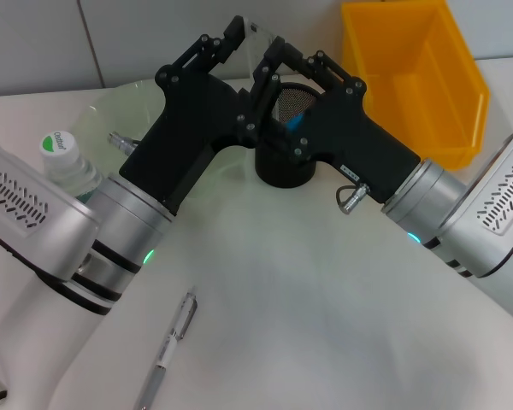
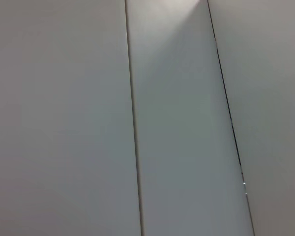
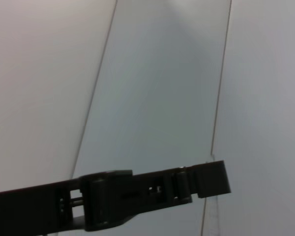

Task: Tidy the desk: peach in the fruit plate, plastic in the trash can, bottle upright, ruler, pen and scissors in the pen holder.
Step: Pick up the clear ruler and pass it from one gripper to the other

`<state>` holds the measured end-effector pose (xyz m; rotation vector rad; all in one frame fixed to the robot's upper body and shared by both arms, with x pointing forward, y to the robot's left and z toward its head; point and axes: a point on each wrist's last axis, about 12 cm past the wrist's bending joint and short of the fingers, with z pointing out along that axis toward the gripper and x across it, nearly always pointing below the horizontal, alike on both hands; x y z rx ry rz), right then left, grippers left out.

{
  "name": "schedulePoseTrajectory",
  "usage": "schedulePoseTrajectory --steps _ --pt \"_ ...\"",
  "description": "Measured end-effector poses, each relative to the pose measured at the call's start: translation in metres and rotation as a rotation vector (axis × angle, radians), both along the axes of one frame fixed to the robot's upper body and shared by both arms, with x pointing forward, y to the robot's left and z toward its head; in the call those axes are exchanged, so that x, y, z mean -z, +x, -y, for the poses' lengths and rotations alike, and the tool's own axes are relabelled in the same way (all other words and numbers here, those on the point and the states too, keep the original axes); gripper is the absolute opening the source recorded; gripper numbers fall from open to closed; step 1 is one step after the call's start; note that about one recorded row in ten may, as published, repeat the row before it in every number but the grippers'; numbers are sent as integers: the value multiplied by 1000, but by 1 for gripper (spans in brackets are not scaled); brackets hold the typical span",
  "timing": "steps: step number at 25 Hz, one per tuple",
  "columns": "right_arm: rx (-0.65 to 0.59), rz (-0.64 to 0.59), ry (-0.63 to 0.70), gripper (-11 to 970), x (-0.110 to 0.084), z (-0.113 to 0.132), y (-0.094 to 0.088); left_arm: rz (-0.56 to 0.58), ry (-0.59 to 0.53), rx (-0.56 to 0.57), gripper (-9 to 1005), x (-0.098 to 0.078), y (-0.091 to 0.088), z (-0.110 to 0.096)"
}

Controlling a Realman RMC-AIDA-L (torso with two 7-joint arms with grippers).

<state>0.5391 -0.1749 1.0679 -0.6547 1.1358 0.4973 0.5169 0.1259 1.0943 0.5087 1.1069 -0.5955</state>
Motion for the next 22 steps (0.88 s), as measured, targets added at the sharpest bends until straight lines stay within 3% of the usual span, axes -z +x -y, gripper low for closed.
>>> schedulePoseTrajectory --steps 22 --pt "-2 5 3 528 -1 -3 -1 0 4 2 406 0 2 0"
